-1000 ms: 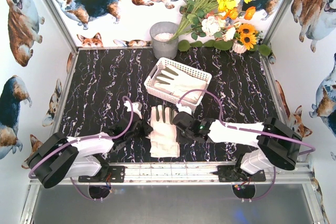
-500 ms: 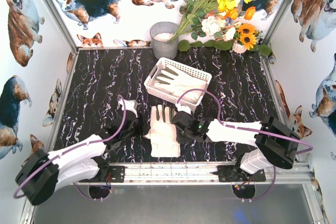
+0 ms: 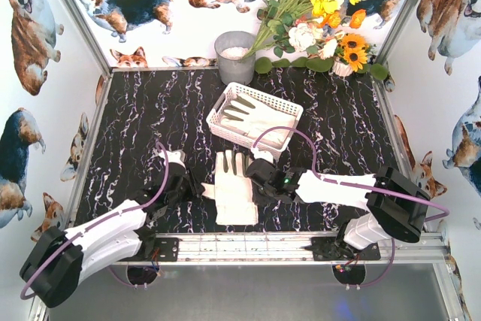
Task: Put the gloves into the storage basket
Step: Pick up the glove from the center of the board, then place the glove in the bin.
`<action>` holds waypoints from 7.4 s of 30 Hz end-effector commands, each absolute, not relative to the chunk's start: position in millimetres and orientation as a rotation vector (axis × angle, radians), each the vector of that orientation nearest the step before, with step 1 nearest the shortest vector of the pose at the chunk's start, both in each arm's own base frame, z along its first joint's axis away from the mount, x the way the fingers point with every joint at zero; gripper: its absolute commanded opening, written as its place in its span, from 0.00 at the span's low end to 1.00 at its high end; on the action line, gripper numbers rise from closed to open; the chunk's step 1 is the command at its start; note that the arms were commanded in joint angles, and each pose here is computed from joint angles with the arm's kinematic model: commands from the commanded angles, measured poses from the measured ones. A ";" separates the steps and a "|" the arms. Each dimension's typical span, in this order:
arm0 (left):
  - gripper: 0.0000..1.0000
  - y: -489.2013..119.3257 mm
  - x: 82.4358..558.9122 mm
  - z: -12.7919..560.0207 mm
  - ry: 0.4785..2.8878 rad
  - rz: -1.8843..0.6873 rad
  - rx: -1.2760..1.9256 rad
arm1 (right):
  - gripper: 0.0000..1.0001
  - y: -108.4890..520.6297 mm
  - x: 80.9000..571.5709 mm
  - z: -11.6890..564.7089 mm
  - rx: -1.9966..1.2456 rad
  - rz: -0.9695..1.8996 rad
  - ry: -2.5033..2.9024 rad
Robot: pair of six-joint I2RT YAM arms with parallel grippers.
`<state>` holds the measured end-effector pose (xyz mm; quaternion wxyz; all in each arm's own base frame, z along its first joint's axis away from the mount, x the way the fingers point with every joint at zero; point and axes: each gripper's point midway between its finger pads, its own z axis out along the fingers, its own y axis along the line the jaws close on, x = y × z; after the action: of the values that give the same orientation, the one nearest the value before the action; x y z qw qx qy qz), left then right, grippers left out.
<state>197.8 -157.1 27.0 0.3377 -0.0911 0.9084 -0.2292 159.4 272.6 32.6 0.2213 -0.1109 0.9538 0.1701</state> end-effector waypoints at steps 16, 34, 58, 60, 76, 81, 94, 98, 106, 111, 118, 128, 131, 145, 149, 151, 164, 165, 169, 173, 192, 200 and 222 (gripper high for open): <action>0.28 -175.1 192.6 9.3 2.413 -0.785 -0.336 | 0.00 277.6 171.8 32.6 -0.293 0.464 2.582; 0.63 -154.0 212.5 66.8 2.470 -0.492 -0.206 | 0.41 256.7 174.8 106.1 -0.299 0.503 2.434; 0.30 -243.6 240.5 82.1 2.477 -0.754 -0.039 | 0.58 227.9 166.5 109.9 0.013 0.899 2.407; 0.30 -238.4 242.4 72.5 2.494 -0.703 -0.050 | 0.58 226.9 166.2 107.2 0.020 0.896 2.412; 0.25 -235.4 229.6 18.6 2.574 -0.686 -0.038 | 0.60 232.2 165.2 82.7 0.171 1.038 2.426; 0.23 -236.9 224.5 10.1 2.589 -0.697 -0.041 | 0.60 239.0 160.4 69.0 0.213 1.100 2.454; 0.20 -235.7 204.8 -7.9 2.628 -0.709 -0.083 | 0.56 249.0 136.5 28.2 0.284 1.201 2.612; 0.19 -237.2 202.6 -7.7 2.629 -0.715 -0.088 | 0.54 247.9 133.6 25.1 0.300 1.202 2.625; 0.18 -239.3 199.6 -7.4 2.627 -0.717 -0.105 | 0.49 248.8 135.5 21.2 0.328 1.196 2.631; 0.18 -238.1 196.7 -7.4 2.622 -0.715 -0.116 | 0.37 252.3 137.0 20.6 0.336 1.215 2.630; 0.26 -237.6 199.6 4.8 2.570 -0.709 -0.040 | 0.02 255.4 138.4 34.9 0.340 1.243 2.613; 0.81 -241.0 201.2 78.8 2.307 -0.435 0.395 | 0.00 249.4 139.4 76.6 0.441 1.209 2.629; 0.87 -250.6 186.8 91.4 2.212 -0.439 0.512 | 0.00 244.2 135.5 82.8 0.488 1.190 2.672; 0.92 -313.1 102.8 101.3 1.895 -0.391 0.988 | 0.00 244.2 148.9 104.3 0.602 1.260 2.696; 0.93 -322.3 102.8 87.8 1.885 -0.351 1.041 | 0.00 247.2 150.1 108.1 0.603 1.291 2.706; 0.94 -325.3 107.2 83.5 1.872 -0.315 1.043 | 0.00 248.8 149.5 110.0 0.607 1.313 2.711; 0.21 -335.3 126.4 60.7 1.864 -0.132 1.037 | 0.00 251.1 150.6 115.1 0.699 1.434 2.675; 0.11 -334.9 127.3 61.8 1.871 -0.133 1.023 | 0.00 250.4 151.0 114.0 0.705 1.427 2.674; 0.00 -330.5 131.1 61.1 1.917 -0.154 0.971 | 0.26 246.1 153.6 106.3 0.739 1.387 2.663; 0.00 -330.2 132.8 59.0 1.976 -0.218 0.933 | 0.52 245.1 156.5 105.6 0.751 1.398 2.623; 0.00 -339.1 120.8 64.5 2.010 -0.377 0.947 | 0.78 251.4 176.5 87.4 0.717 1.370 2.581; 0.00 -342.1 113.9 69.1 1.999 -0.423 1.000 | 0.50 254.6 178.6 83.6 0.664 1.364 2.598; 0.10 -383.4 150.5 199.9 2.001 -0.626 0.754 | 0.00 269.6 235.7 217.9 -0.615 1.158 2.439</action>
<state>145.5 -353.8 169.8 0.4280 0.3320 0.8210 -0.1803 205.1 274.2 185.8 0.0987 -0.0774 0.8994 0.4187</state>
